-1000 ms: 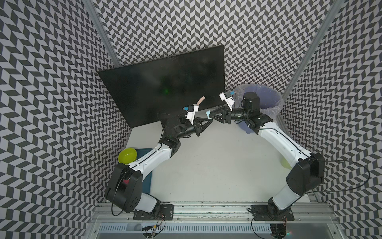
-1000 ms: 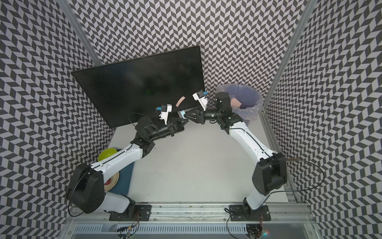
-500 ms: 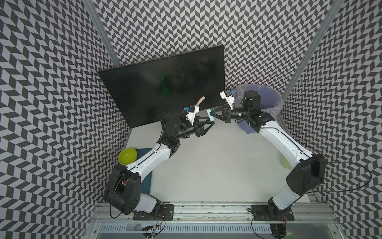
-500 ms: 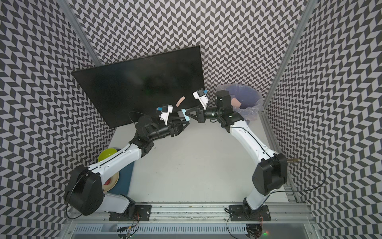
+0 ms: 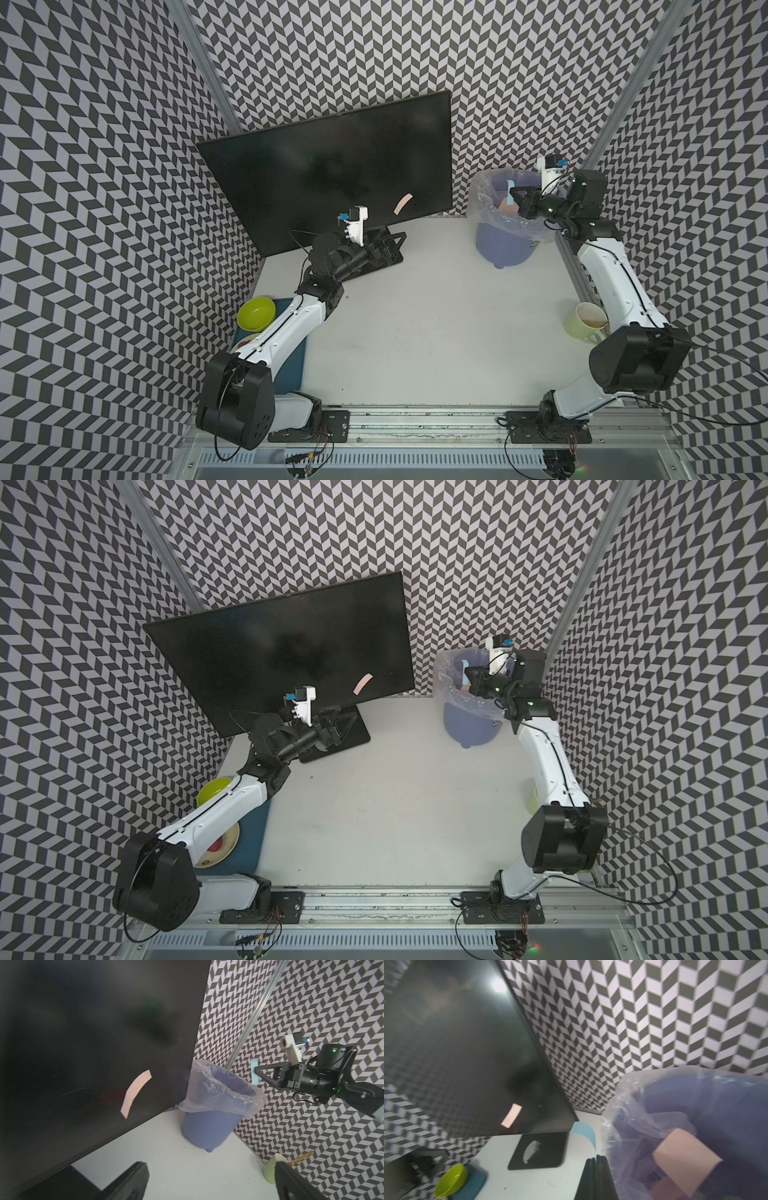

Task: Remove the sticky note from the monitor
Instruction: Place the sticky note in the trash bin, then tear off the sticky note from the monitor.

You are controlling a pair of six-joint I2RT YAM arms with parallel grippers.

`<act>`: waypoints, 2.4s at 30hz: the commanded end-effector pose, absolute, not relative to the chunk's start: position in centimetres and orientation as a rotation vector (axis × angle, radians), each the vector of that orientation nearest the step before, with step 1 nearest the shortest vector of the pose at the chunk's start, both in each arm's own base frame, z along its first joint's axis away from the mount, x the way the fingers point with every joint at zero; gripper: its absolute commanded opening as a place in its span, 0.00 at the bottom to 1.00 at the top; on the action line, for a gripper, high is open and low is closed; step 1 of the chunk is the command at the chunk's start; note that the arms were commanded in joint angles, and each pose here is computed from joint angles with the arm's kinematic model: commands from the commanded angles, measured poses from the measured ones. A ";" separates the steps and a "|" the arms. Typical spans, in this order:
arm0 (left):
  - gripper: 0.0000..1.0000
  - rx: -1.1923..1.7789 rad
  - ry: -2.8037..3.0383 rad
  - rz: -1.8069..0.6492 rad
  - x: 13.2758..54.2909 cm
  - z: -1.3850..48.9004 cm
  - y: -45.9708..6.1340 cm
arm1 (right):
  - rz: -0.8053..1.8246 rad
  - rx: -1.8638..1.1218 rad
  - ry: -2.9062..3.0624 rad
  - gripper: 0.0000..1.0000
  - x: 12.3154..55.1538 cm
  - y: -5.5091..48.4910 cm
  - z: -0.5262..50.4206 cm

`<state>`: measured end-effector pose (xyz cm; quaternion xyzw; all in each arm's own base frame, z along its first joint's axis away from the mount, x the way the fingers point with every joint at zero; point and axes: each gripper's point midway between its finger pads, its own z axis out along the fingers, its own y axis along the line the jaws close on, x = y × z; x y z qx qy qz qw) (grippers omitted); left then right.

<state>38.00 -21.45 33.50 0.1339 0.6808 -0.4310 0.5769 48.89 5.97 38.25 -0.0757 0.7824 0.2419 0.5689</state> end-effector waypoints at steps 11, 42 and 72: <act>1.00 0.118 1.636 -0.920 40.5 32.6 -18.3 | 0.159 -0.106 1.927 0.60 54.1 0.1 36.1; 0.77 -0.001 1.632 -0.830 49.9 30.0 -22.2 | 0.724 -0.299 1.711 0.99 44.8 14.1 42.2; 0.00 0.046 1.608 -0.791 50.5 31.6 -23.7 | 0.790 -0.320 1.733 0.99 43.6 15.0 40.9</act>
